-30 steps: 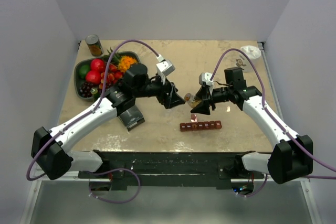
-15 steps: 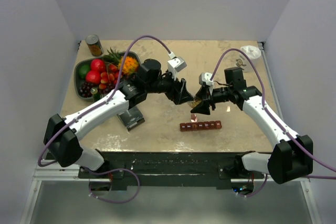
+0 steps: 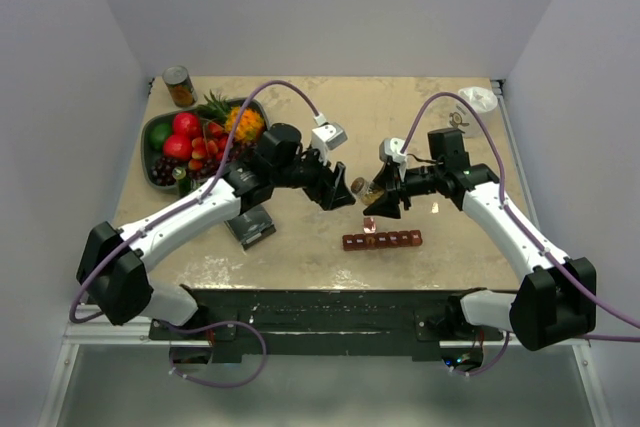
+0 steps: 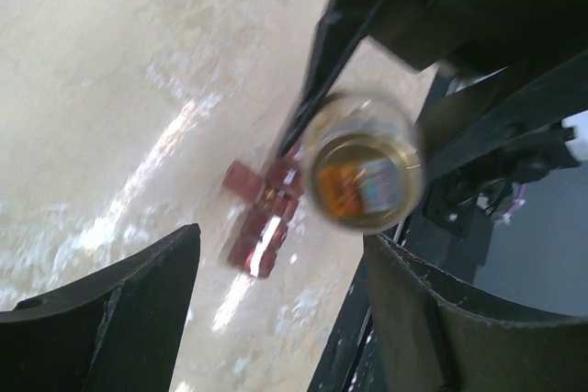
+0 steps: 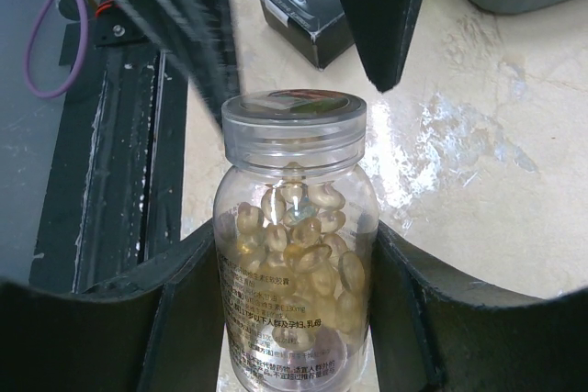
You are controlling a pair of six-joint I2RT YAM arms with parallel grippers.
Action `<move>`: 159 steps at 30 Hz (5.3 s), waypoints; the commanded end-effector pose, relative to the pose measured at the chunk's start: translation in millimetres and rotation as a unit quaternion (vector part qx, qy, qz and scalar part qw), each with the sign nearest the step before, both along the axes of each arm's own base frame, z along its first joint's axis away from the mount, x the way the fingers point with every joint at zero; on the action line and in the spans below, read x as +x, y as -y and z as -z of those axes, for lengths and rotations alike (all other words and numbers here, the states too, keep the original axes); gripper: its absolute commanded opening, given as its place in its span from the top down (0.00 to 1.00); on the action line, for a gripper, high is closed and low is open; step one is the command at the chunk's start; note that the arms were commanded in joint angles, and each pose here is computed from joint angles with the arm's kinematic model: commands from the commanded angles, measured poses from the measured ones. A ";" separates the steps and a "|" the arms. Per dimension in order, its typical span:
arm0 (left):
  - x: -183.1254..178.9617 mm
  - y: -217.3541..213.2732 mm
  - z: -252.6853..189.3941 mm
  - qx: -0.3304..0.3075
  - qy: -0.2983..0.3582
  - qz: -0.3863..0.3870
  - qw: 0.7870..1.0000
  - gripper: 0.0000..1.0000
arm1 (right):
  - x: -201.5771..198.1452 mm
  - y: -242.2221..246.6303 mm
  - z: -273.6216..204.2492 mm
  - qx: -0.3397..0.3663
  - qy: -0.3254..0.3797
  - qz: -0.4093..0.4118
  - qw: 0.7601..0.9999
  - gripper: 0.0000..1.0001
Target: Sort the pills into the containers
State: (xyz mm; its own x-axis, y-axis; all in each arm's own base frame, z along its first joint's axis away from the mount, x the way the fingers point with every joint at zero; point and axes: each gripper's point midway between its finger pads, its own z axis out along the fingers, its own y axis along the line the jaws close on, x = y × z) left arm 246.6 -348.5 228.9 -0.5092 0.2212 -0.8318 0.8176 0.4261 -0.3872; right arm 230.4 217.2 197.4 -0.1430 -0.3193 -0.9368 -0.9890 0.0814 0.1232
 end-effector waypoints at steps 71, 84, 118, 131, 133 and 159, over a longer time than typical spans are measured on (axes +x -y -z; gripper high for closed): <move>29.5 -35.3 43.6 0.091 0.131 0.132 0.978 0.46 | -3.8 -5.7 -27.9 0.029 0.043 -0.030 0.998 0.91; -11.1 -30.8 -16.5 -0.052 0.123 0.142 0.981 0.01 | -2.1 -5.6 -25.5 0.025 0.043 -0.027 0.998 0.91; -0.7 34.7 -31.6 -0.143 -0.151 0.000 0.978 0.53 | 2.5 -4.8 -25.9 0.020 0.047 -0.015 0.999 0.92; -15.1 25.0 -23.2 -0.085 -0.018 0.131 0.988 0.68 | 1.5 -5.2 -26.2 0.022 0.044 -0.017 0.999 0.92; -13.6 26.5 -24.2 -0.088 -0.030 0.129 0.987 0.57 | 1.8 -5.3 -25.9 0.022 0.043 -0.016 0.999 0.92; -25.9 9.1 -10.7 -0.001 0.129 0.207 0.970 0.74 | 1.3 -6.1 -24.5 0.024 0.038 -0.019 0.999 0.92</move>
State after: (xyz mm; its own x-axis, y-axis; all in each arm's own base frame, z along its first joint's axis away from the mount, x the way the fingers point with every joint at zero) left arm 232.4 -365.4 238.7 -0.4298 0.3086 -0.8485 0.9024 0.1787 -0.3921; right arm 230.5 220.0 198.2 -0.1075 -0.3258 -0.9393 -0.9937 0.0647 0.0913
